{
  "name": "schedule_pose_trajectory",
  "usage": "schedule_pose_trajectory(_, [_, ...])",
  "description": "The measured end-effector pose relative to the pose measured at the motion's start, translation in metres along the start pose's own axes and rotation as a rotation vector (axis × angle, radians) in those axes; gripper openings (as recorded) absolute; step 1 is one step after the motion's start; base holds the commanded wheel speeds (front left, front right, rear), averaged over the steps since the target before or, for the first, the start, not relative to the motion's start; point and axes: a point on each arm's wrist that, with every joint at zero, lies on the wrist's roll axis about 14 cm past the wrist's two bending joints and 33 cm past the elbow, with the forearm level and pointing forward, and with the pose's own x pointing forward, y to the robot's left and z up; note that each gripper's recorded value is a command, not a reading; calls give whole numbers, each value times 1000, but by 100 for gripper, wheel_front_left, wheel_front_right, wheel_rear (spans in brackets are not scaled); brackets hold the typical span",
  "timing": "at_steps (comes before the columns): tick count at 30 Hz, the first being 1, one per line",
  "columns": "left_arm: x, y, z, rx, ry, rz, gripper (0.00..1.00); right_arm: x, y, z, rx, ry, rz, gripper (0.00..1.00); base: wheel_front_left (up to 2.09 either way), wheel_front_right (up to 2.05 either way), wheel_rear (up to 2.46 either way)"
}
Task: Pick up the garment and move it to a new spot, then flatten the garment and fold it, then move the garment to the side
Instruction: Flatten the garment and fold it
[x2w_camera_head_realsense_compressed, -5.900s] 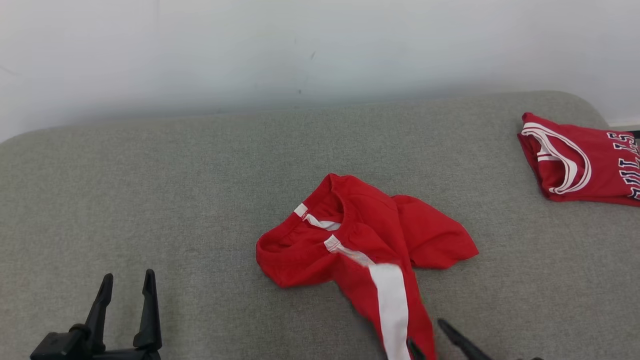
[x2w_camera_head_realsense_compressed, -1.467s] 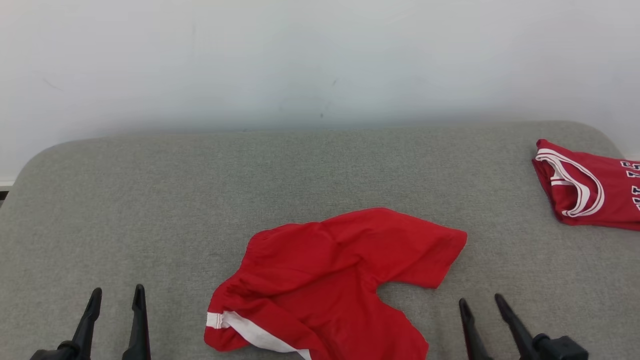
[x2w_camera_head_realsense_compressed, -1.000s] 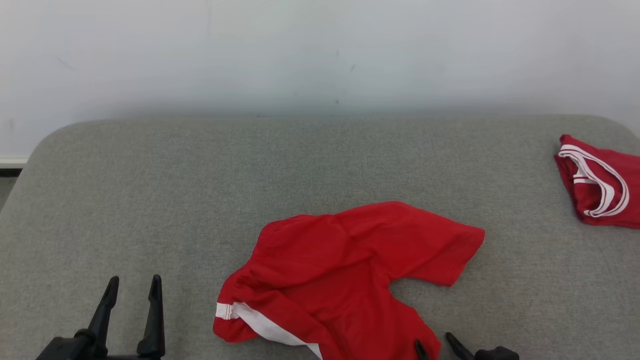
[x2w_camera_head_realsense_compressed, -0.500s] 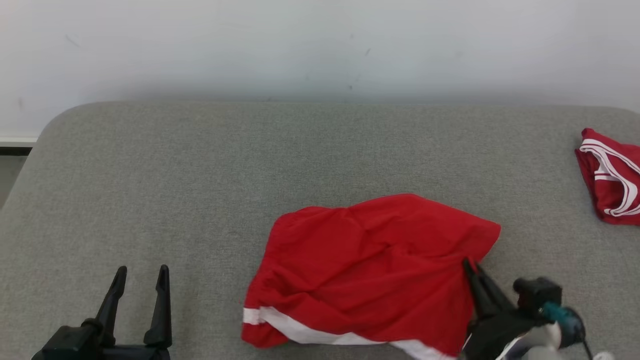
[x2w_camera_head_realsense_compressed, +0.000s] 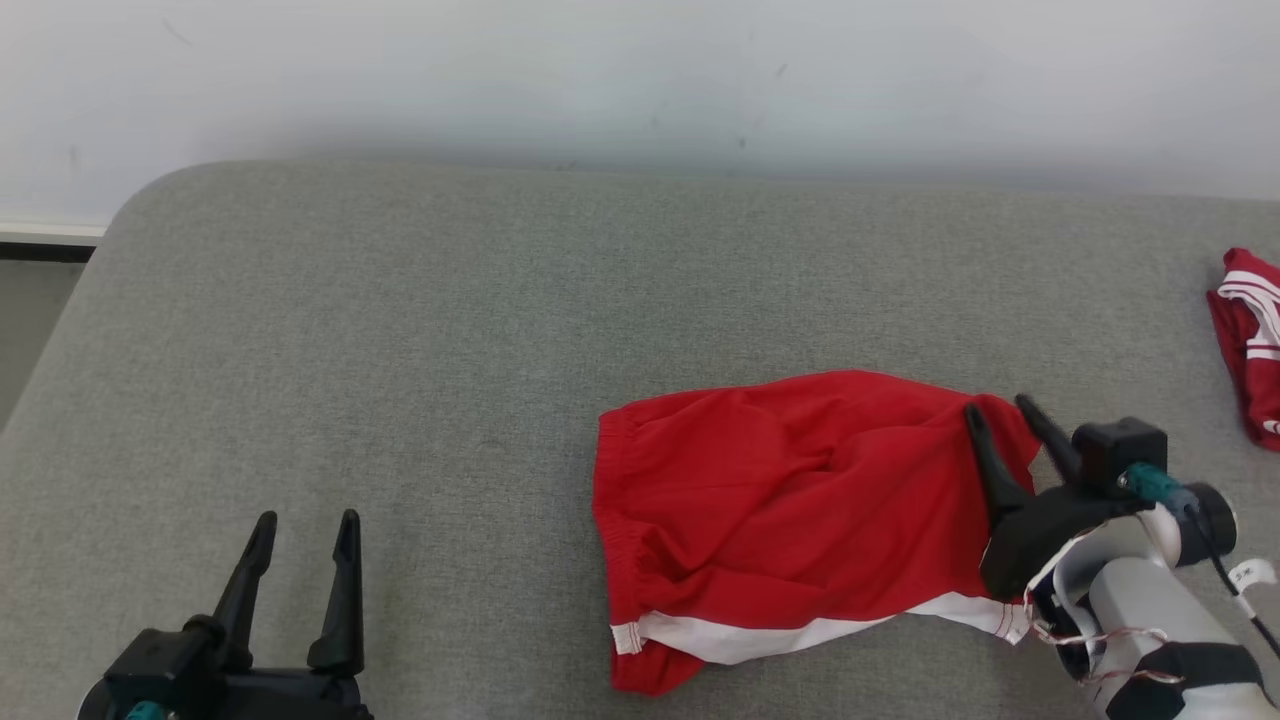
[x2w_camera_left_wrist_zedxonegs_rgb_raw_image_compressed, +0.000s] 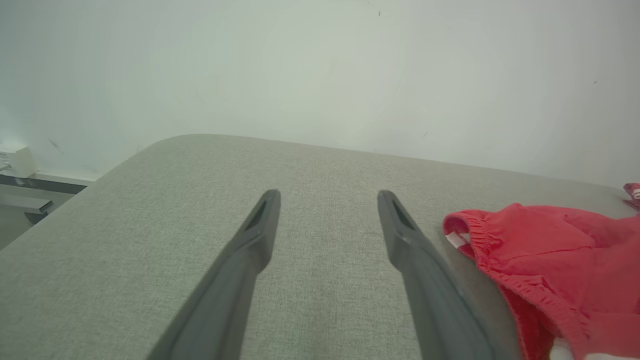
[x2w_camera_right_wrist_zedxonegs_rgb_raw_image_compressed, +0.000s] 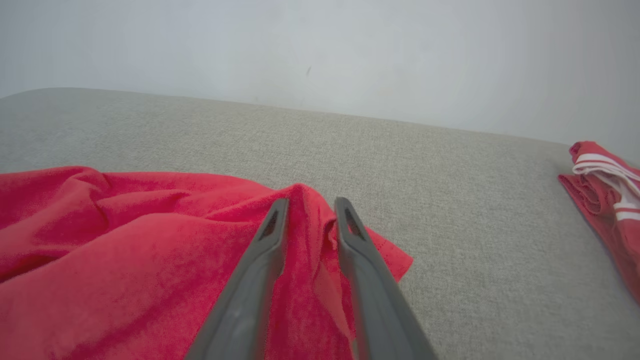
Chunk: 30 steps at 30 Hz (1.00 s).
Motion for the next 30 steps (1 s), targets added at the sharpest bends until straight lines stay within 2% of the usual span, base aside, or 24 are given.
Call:
schedule_pose_trajectory(2, [1, 2, 0, 0, -1, 5, 100, 2, -4, 10, -9, -29, -10, 100, 0, 0, 0])
schedule_pose_trajectory(5, [3, 0, 1, -1, -5, -1, 100, -2, -11, 34, 35, -114, -39, 100, 0, 0, 0])
schedule_pose_trajectory(13, [2, -6, 9, -7, -29, -23, 100, -54, -17, 56, 75, -266, -87, 100, 0, 0, 0])
schedule_pose_trajectory(22, [-1, -18, 6, -16, -22, -56, 100, -111, -9, 56, 115, -345, -135, 100, 0, 0, 0])
schedule_pose_trajectory(30, [-7, -23, 4, -12, -14, -74, 100, -140, 2, 43, 154, -347, -162, 100, 0, 0, 0])
